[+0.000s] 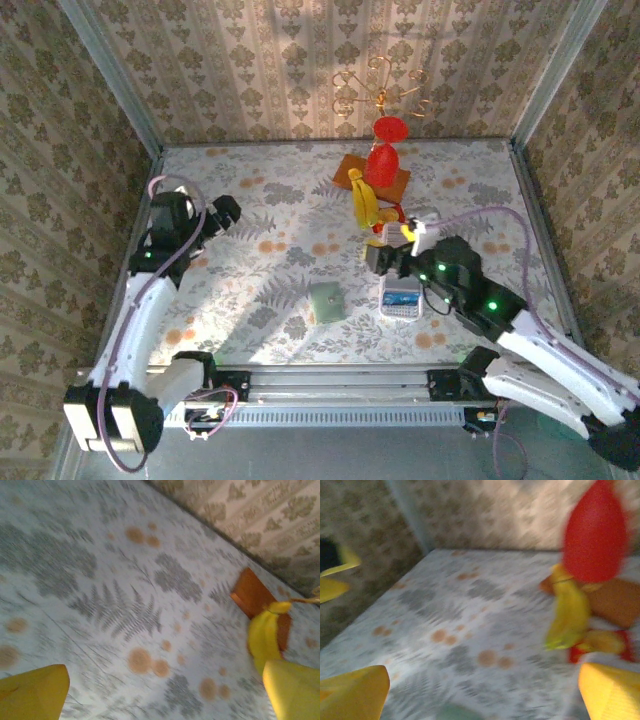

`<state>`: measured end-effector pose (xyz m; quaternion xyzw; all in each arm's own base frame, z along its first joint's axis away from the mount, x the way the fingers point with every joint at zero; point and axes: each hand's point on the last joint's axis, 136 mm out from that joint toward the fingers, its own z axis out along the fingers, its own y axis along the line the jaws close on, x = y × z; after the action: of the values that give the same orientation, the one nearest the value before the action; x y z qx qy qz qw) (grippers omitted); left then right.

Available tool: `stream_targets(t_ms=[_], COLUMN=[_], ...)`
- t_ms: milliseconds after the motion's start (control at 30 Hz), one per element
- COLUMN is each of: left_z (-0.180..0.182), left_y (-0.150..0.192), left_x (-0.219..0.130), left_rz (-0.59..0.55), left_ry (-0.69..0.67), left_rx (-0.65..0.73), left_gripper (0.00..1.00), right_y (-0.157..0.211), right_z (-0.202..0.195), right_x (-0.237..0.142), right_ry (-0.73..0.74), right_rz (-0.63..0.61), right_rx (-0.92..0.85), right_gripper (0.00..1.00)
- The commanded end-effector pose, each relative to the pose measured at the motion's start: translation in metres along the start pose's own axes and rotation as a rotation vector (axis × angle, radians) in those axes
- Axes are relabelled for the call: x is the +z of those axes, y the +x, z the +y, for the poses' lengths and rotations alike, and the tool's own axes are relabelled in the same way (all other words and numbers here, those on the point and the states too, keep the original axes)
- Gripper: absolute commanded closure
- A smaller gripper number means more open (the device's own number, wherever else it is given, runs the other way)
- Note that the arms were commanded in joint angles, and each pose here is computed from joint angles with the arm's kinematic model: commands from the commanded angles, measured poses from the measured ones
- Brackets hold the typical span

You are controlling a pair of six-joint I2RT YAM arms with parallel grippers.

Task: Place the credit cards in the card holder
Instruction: Reset both arms

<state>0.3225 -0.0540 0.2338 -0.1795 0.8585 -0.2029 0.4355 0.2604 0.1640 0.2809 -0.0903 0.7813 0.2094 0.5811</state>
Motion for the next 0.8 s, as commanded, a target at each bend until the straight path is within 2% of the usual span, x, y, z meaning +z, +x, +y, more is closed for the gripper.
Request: stream_targets(t_ms=[0, 100, 200, 267, 367, 567, 667, 733, 767], left_z=[0.048, 0.075, 0.091, 0.104, 0.133, 0.166, 0.166, 0.167, 0.16], left_y=[-0.013, -0.015, -0.013, -0.007, 0.003, 0.024, 0.021, 0.011, 0.005], left_x=[-0.005, -0.003, 0.008, 0.014, 0.021, 0.056, 0.079, 0.093, 0.103], left_rz=[-0.152, -0.224, -0.281, -0.284, -0.229, -0.139, -0.116, -0.115, -0.128], left_ry=[-0.219, -0.334, -0.354, -0.371, -0.44, -0.489, -0.466, -0.471, -0.421], left_rx=[0.194, 0.264, 0.303, 0.317, 0.285, 0.334, 0.346, 0.345, 0.366], left_gripper=[0.0, 0.0, 0.0, 0.0, 0.0, 0.0, 0.0, 0.0, 0.0], right_y=[-0.003, -0.002, 0.006, 0.017, 0.042, 0.095, 0.102, 0.101, 0.098], right_z=[-0.077, -0.127, -0.167, -0.198, -0.225, -0.239, -0.242, -0.249, -0.249], right_x=[-0.017, -0.022, -0.017, -0.015, -0.001, 0.026, 0.039, 0.051, 0.06], right_ry=[0.34, 0.503, 0.556, 0.616, 0.6, 0.543, 0.515, 0.515, 0.493], right_rz=[-0.023, -0.038, -0.059, -0.066, -0.012, 0.102, 0.076, 0.108, 0.105], right_rx=[-0.147, -0.121, -0.031, 0.042, 0.045, 0.056, 0.047, 0.042, 0.035], right_gripper=[0.0, 0.0, 0.0, 0.0, 0.0, 0.0, 0.0, 0.0, 0.0])
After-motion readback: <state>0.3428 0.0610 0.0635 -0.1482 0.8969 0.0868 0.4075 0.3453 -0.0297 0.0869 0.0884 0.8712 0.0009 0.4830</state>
